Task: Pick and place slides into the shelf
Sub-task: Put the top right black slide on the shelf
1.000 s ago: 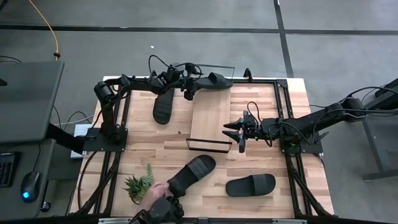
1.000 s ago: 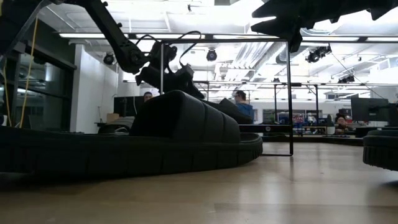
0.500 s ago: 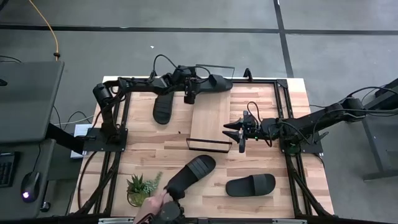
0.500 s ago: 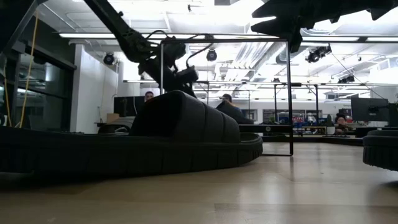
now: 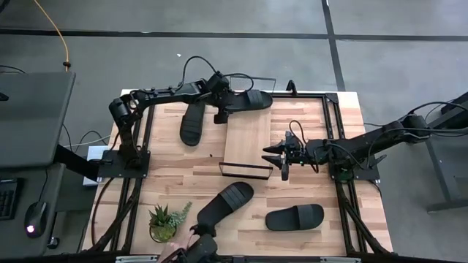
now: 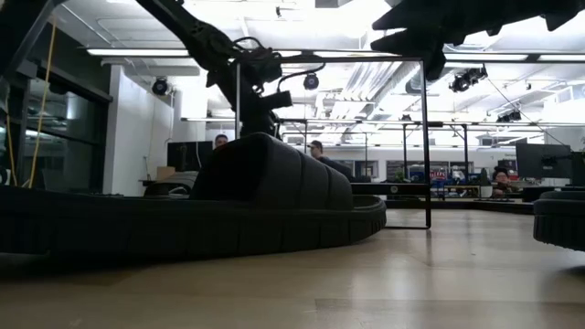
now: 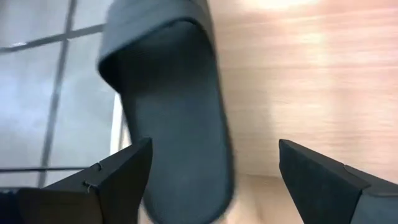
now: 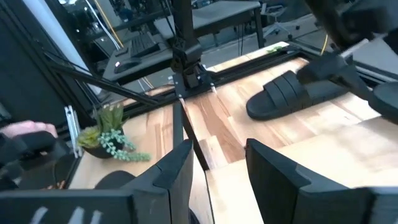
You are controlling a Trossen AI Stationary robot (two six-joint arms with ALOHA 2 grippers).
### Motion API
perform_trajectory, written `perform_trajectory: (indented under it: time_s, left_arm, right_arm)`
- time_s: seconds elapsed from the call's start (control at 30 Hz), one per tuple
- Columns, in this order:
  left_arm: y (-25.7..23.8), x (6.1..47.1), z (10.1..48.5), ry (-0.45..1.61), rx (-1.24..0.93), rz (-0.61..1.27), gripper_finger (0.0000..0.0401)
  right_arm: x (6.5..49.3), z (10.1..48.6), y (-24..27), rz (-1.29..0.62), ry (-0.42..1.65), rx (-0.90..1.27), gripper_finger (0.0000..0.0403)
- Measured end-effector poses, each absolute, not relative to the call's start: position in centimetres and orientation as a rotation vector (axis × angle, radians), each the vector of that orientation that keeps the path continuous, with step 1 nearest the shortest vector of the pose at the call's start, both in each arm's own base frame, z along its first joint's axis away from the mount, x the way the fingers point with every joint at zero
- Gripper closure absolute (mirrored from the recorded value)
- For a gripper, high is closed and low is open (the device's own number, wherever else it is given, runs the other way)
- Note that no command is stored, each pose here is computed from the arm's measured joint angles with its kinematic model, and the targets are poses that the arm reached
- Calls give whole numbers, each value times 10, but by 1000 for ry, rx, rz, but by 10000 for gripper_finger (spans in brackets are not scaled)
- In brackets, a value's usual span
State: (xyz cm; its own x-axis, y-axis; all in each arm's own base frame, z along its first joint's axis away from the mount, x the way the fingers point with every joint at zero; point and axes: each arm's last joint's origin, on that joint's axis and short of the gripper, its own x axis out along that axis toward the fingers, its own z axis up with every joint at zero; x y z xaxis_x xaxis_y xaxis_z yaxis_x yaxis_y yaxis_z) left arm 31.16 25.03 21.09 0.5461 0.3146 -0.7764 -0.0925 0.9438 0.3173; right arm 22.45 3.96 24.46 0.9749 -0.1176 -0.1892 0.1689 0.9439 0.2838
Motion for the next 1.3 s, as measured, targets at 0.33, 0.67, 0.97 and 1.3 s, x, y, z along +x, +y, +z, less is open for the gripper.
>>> perform_trajectory:
  time_s: [0.33,0.67,0.97,1.3]
  left_arm:
    - [206,324,235,938,227,165,73]
    - [143,343,258,912,257,151,73]
    - [87,342,255,916,239,147,73]
    - [65,275,247,709,59,277,73]
  right_arm:
    - [225,237,20,-245,239,262,263]
    - [223,229,-8,-344,342,129,263]
    - [223,223,-32,-393,393,78,263]
    - [239,209,-57,-308,388,47,263]
